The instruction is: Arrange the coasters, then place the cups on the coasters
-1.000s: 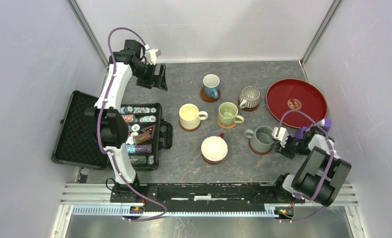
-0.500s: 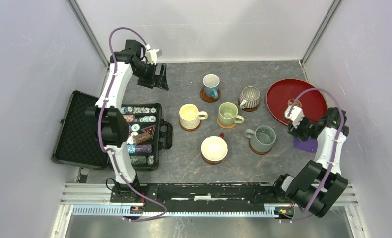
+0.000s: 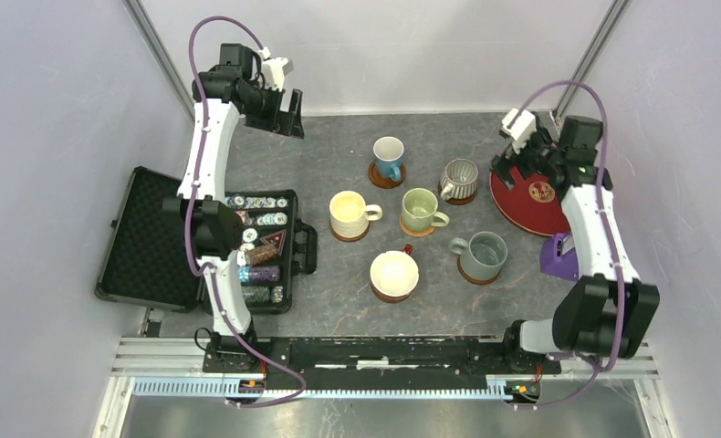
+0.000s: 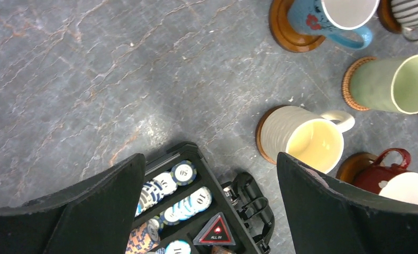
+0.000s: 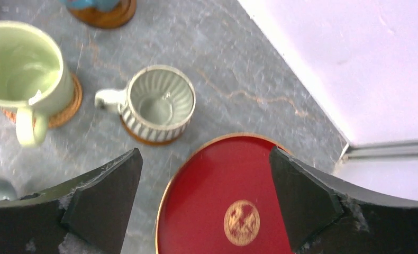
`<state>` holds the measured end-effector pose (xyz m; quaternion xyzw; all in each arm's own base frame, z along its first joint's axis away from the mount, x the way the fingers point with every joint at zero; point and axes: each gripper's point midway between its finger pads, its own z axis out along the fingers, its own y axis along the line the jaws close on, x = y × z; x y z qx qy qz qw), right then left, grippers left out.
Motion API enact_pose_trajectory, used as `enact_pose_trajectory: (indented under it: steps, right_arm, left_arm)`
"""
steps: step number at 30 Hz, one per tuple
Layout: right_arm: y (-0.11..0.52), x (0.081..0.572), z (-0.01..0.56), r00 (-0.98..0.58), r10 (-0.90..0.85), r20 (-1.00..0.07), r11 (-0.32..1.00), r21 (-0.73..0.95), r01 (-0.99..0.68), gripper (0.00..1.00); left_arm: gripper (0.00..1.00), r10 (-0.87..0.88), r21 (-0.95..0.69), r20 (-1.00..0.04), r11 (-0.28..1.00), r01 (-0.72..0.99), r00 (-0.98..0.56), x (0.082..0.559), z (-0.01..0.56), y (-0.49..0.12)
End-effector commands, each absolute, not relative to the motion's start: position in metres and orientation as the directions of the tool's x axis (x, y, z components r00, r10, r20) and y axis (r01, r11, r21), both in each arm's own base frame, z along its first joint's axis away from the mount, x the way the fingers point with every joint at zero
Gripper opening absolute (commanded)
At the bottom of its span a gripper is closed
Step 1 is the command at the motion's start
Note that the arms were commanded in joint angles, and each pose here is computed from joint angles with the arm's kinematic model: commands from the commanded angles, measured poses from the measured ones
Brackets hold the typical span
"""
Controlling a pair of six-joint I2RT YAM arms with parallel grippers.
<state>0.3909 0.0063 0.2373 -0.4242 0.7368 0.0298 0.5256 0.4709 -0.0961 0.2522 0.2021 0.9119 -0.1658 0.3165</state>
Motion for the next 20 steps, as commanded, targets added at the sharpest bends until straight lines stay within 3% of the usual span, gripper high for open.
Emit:
enact_pose_trajectory:
  steps: [1,12,20]
  right_arm:
    - [0.028,0.436,0.260,-0.096,-0.514,-0.852,0.715,-0.365,-0.596,0.98]
    - [0.060,0.449,0.209,-0.234,-0.444,-0.865,0.755,-0.220,-0.618,0.98]
    - [0.059,0.449,0.214,-0.239,-0.418,-0.877,0.777,-0.209,-0.593,0.98]
  left_arm:
    - [1.00,0.306,-0.087,-0.630,0.885,0.456,-0.714,0.469,0.255,-0.082]
    - [1.00,0.252,-0.130,-0.544,0.917,0.378,-0.800,0.437,0.206,-0.076]
    - [1.00,0.207,-0.127,-0.597,0.930,0.346,-0.775,0.447,0.219,-0.076]
